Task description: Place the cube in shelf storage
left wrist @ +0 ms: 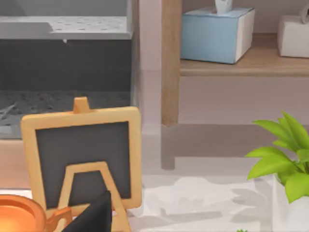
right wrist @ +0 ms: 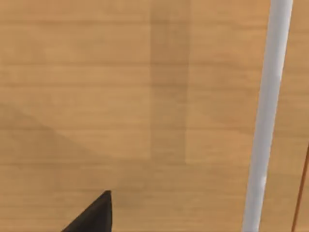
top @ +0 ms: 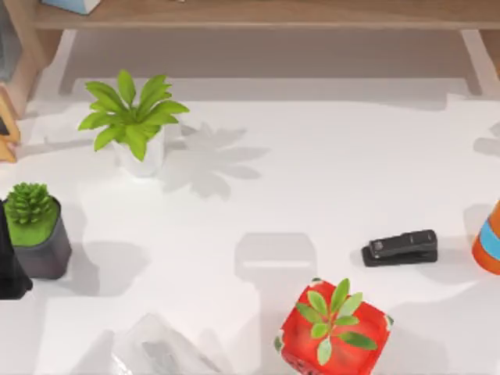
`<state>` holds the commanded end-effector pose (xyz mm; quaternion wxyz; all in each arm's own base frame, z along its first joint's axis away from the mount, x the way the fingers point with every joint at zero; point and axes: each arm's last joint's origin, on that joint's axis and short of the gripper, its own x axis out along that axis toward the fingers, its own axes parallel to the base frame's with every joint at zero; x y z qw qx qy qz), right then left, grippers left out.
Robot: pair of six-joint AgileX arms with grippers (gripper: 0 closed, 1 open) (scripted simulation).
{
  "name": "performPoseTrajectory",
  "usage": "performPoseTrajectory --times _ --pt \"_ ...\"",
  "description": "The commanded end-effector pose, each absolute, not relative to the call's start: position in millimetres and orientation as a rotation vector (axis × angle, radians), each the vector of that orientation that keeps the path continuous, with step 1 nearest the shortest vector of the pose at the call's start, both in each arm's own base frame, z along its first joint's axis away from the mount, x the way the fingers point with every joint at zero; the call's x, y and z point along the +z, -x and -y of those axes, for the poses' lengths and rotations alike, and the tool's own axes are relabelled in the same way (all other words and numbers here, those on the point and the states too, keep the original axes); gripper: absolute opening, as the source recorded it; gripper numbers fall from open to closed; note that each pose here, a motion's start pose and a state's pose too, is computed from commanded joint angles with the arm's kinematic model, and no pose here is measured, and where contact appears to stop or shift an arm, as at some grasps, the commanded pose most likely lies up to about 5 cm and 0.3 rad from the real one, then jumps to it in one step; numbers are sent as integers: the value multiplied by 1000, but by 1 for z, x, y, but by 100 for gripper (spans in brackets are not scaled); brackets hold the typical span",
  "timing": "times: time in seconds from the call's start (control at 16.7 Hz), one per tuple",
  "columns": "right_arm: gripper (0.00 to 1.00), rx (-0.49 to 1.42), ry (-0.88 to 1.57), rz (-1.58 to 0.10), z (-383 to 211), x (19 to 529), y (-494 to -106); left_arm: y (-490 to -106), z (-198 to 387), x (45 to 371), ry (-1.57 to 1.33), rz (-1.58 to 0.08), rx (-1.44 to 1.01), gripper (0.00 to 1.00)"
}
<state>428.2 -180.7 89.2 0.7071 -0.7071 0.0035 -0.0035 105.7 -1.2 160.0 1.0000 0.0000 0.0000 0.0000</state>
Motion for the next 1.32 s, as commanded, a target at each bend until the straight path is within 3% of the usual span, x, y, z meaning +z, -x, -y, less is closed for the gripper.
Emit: performPoseTrajectory --times 0.72,1.32 --pt "2 -8 1571 -8 181 89 -428 -106 1 160 0 0 0 100" --pt "0 -8 1567 -15 182 88 -427 -106 1 160 0 0 0 100"
